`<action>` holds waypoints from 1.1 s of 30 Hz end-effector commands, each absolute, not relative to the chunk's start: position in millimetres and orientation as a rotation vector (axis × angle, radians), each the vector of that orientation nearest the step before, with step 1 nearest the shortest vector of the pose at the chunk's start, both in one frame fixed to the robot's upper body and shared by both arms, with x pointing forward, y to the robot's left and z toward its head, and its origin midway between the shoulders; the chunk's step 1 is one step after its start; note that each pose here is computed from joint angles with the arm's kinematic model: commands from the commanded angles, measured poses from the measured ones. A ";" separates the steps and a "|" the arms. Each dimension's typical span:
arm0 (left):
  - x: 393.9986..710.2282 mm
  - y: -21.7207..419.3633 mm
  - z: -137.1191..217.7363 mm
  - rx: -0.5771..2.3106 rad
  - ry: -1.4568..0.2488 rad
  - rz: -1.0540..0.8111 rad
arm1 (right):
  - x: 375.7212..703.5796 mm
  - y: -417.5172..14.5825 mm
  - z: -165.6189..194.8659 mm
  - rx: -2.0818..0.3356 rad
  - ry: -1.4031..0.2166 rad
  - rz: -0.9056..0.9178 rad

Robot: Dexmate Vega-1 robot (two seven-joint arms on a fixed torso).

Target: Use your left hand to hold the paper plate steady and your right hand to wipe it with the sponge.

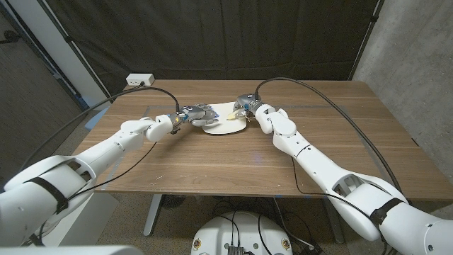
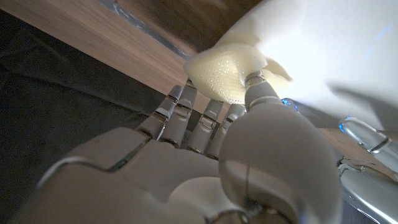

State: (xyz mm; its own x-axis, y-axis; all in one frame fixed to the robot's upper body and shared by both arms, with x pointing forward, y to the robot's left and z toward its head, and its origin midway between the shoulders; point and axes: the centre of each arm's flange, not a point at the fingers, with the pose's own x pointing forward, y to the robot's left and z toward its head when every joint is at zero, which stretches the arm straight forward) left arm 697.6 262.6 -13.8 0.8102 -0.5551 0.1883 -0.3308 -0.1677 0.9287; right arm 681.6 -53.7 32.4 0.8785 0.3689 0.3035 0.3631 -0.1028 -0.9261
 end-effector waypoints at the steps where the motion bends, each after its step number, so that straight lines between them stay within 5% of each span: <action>1: 695.7 260.5 -14.4 1.773 -0.685 -0.226 | 697.5 -24.8 52.1 -1.700 -0.694 0.019; 15: 691.8 262.4 -16.7 1.762 -0.683 -0.228 | 721.6 -4.1 56.3 -1.791 -0.715 0.070; 25: 689.4 263.6 -17.7 1.757 -0.690 -0.230 | 739.4 -35.4 45.2 -1.872 -0.538 0.014; 33: 688.5 262.9 -16.5 1.758 -0.699 -0.227 | 721.0 -58.0 38.0 -1.848 -0.486 -0.023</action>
State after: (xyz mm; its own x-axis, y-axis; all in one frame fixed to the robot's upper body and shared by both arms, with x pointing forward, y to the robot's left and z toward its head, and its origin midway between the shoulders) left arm 690.7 263.2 -17.3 0.8081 -0.5561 0.1941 -0.3294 -0.1535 0.9316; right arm 732.1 -31.0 45.7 0.8746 0.4017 0.2715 0.3808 -0.2225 -0.8975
